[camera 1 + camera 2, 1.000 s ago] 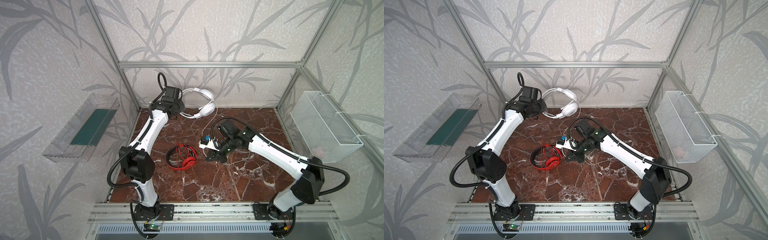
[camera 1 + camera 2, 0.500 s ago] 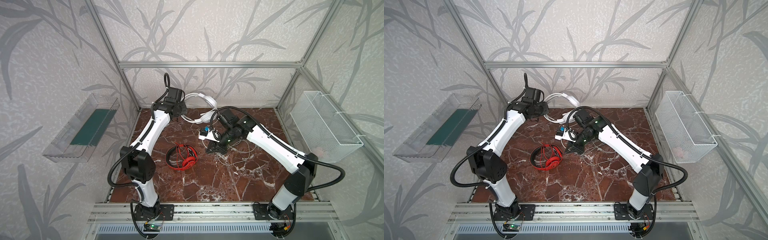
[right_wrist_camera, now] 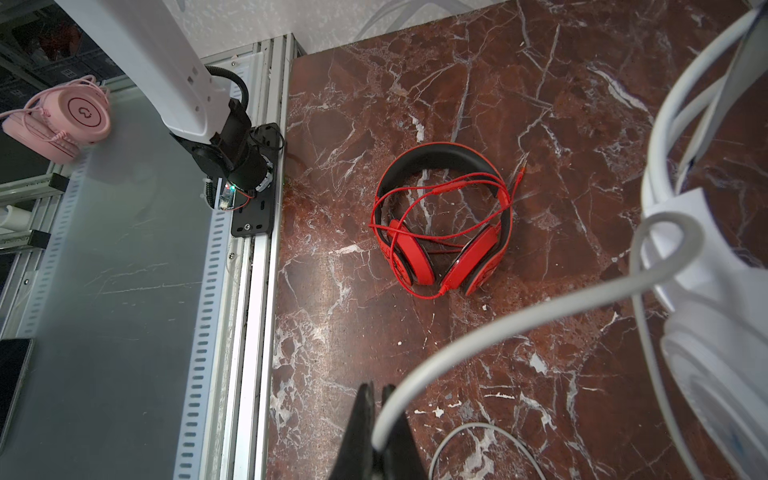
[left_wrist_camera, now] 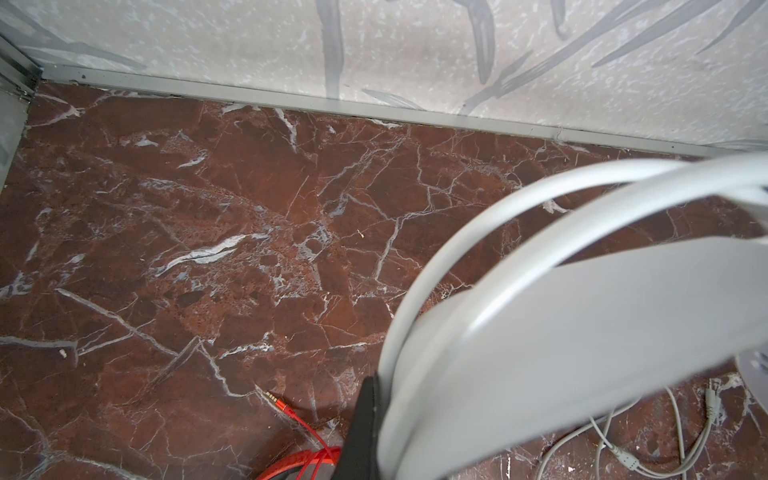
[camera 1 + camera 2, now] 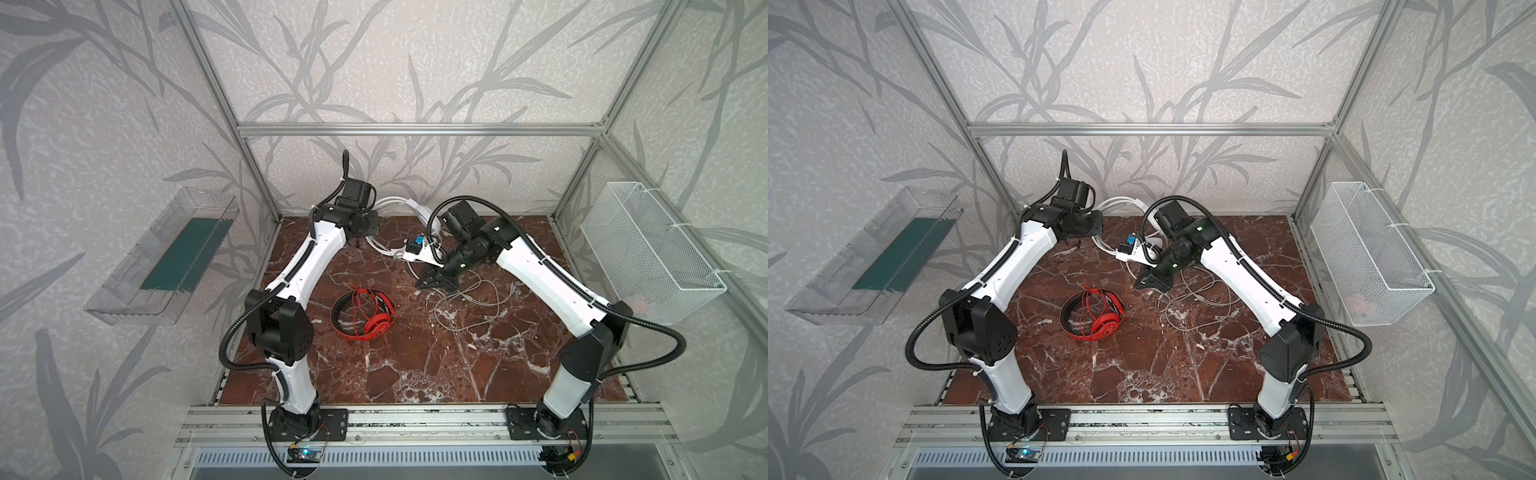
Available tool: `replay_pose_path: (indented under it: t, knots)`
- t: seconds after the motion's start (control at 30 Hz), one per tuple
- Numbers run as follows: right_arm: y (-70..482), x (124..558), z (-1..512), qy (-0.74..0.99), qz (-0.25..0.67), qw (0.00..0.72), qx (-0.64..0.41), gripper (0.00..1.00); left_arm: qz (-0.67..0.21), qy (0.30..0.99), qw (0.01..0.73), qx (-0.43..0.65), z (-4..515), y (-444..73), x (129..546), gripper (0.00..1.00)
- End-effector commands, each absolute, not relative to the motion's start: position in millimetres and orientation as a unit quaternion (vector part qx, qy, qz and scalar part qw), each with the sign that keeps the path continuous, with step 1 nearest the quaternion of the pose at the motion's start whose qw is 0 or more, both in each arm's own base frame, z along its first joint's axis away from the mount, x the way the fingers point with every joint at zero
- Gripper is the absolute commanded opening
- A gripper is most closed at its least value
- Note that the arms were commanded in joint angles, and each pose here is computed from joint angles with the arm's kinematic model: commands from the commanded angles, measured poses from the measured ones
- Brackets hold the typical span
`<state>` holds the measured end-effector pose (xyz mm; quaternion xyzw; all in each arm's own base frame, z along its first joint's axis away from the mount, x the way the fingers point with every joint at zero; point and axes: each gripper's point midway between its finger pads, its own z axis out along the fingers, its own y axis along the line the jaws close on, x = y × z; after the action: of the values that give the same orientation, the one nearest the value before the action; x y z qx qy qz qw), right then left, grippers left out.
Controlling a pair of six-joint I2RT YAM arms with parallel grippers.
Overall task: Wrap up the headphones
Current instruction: 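Loop the grey cable around the held white headphones with the right gripper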
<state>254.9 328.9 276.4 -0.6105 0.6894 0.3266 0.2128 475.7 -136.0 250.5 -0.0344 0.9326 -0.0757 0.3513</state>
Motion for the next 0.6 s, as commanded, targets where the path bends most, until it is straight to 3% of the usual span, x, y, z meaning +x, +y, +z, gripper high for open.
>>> replay_pose_path:
  t: [0.0,0.2,0.57]
  knots:
    - [321,252,275,0.693,0.314,0.190,-0.620,0.00,-0.084,0.929,0.361,-0.008,259,-144,475,0.00]
    - [309,262,277,0.701,0.270,0.177,-0.636,0.00,-0.073,0.932,0.353,0.031,259,-146,470,0.00]
    - [302,283,282,0.696,0.225,0.217,-0.646,0.00,-0.081,0.937,0.327,0.094,247,-161,453,0.00]
